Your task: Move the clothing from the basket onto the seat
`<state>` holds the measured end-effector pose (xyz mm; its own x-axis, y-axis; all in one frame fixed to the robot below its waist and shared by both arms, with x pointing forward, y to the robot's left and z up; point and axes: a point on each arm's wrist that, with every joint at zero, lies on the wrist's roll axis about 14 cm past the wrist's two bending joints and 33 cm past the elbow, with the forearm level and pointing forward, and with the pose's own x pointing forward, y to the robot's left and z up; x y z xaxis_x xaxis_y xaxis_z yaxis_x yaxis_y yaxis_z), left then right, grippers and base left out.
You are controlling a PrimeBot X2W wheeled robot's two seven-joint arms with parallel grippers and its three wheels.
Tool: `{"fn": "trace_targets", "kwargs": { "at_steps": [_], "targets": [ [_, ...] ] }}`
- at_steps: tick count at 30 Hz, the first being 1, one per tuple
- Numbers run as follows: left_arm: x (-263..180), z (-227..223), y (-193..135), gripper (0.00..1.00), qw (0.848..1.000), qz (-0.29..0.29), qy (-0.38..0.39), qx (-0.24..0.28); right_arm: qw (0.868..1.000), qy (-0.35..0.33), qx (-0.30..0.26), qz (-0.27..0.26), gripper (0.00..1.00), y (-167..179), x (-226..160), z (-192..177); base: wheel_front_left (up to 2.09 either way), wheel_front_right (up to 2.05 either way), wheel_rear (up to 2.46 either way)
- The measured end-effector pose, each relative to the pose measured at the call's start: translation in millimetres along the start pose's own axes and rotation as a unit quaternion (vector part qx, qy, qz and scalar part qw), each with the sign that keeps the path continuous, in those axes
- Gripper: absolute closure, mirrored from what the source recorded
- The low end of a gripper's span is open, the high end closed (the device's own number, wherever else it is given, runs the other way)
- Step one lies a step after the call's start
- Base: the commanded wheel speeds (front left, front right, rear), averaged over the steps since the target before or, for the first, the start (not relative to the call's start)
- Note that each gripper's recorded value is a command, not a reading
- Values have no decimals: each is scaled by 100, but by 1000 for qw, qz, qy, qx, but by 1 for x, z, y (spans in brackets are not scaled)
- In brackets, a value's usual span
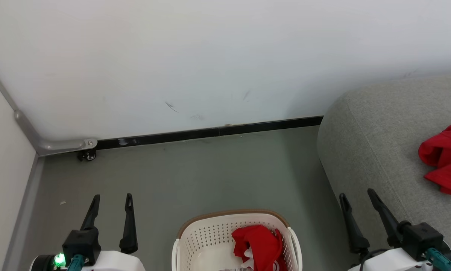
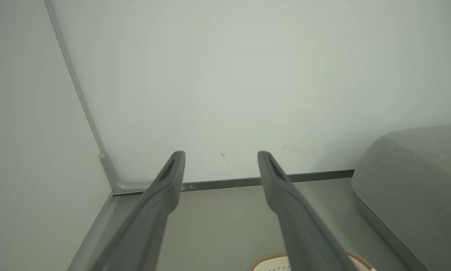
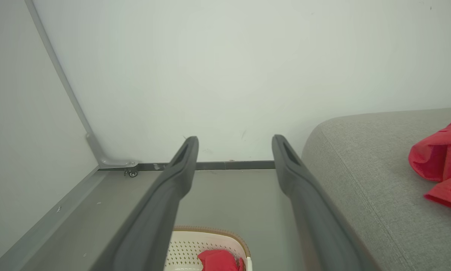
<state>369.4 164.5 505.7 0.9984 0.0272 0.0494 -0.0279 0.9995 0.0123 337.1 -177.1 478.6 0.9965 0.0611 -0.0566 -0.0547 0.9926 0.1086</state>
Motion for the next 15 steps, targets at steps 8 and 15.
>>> {"fn": "trace_targets", "kwargs": {
  "at_steps": [8,15],
  "targets": [
    [1,1,-3,0,1000,-3,-3,-3,1000,3,0,0,0,0,0,0,0,0,0],
    [2,2,-12,0,1000,-21,-5,-3,1000,1,-1,-5,0,-3,-1,1,0,0,0]
  ]
}}
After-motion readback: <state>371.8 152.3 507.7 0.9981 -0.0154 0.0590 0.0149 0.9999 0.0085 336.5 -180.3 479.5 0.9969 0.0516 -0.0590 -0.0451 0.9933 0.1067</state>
